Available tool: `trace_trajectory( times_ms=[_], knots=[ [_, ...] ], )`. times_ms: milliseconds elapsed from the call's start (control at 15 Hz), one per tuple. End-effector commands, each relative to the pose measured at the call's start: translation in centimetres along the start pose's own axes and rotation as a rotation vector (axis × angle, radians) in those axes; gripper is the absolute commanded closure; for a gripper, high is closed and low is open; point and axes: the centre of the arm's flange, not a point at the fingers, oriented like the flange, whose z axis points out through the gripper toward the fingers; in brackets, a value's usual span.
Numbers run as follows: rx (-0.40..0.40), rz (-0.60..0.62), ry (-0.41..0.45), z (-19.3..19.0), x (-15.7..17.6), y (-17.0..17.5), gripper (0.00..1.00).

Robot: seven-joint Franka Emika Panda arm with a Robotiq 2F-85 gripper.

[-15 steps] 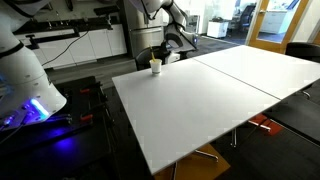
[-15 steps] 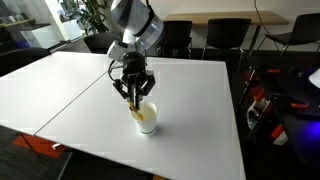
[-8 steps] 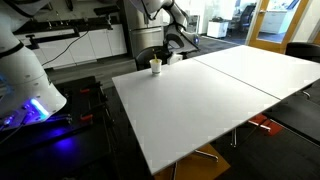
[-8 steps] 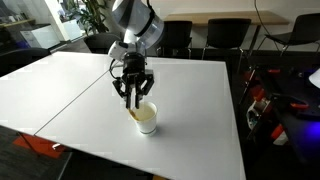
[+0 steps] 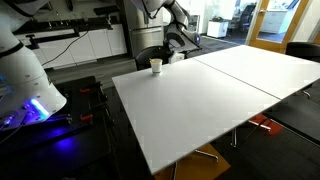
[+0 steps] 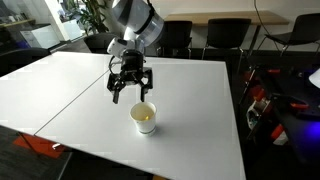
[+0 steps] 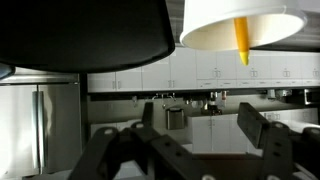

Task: Put the pen in the mug cup

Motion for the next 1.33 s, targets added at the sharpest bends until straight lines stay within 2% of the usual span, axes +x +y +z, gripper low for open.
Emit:
trace_trajectory(
  times_ms=[0,133,333,800,1000,1267],
  knots=[
    [-0.057,-0.023,-0.018,-1.6,2.9,-1.1,0.0],
    [-0.087,-0.011,-0.061,-2.4,4.3,-1.3,0.0],
    [-0.184,0.036,-0.187,-4.2,6.2,-1.3,0.0],
    [-0.501,0.074,-0.401,-9.7,11.5,-2.9,0.0],
    [-0.617,0.17,-0.462,-12.8,13.4,-3.7,0.0],
    [-0.761,0.301,-0.563,-17.0,14.3,-5.0,0.0]
  ],
)
